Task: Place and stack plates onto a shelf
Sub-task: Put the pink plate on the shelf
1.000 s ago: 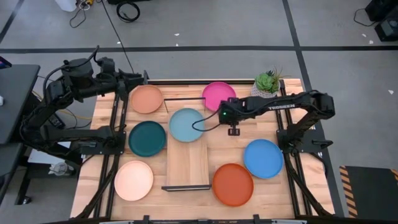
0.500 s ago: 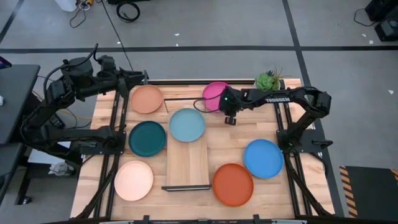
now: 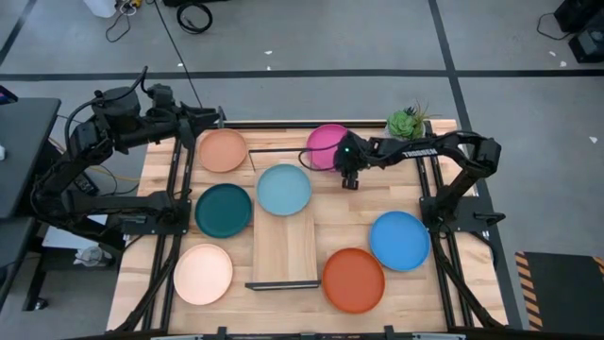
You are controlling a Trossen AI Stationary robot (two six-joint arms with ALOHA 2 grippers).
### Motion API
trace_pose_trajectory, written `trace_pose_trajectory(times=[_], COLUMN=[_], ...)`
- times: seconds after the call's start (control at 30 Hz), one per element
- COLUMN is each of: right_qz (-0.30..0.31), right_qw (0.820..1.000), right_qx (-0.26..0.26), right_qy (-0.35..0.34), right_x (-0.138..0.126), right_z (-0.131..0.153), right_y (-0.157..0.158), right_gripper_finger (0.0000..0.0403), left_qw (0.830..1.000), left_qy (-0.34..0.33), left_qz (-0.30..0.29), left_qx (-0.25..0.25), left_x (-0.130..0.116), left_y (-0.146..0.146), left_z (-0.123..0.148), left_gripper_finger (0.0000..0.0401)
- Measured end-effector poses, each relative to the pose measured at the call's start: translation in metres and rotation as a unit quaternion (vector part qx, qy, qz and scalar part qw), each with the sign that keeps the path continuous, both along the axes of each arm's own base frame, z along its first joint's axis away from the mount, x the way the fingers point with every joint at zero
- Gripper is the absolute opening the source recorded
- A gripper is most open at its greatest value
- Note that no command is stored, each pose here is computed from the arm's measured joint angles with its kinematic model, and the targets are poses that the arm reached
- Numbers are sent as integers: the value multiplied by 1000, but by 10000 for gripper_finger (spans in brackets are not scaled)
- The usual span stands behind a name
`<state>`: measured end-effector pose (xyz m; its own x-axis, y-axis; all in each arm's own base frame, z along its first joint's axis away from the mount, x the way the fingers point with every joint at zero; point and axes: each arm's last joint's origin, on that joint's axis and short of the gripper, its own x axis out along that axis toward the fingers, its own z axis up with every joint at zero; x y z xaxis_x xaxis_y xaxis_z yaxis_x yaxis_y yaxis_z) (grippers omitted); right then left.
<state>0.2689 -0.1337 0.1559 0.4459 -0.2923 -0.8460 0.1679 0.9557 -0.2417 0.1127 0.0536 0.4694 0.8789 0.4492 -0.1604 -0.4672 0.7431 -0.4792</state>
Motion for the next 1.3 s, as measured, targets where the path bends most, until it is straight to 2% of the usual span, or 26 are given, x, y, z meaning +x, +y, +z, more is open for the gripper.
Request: trace_pose_trajectory(times=[0.27, 0.53, 0.8, 0.9, 1.1, 1.3], right_qz=[1, 1, 10, 14, 24, 21], right_qw=[1000, 998, 998, 998, 996, 992], right_qx=[13, 37, 4, -4, -1, 53], right_qy=[22, 41, 63, 62, 87, 108], right_x=[-14, -13, -9, -7, 3, 9], right_z=[-19, -22, -22, -19, -6, 27], right_y=[7, 21, 34, 37, 44, 54], right_gripper_finger=[151, 110, 45, 17, 15, 15], left_qw=[1000, 1000, 1000, 1000, 1000, 1000], left_qy=[1, 1, 3, 3, 3, 3], left_qz=[8, 8, 7, 7, 7, 6], left_qx=[1, 2, 5, 5, 5, 5], left_x=[0, 0, 0, 0, 0, 0], left_y=[0, 0, 0, 0, 0, 0], left_z=[0, 0, 0, 0, 0, 0], left_gripper_finger=[156, 156, 156, 156, 156, 156])
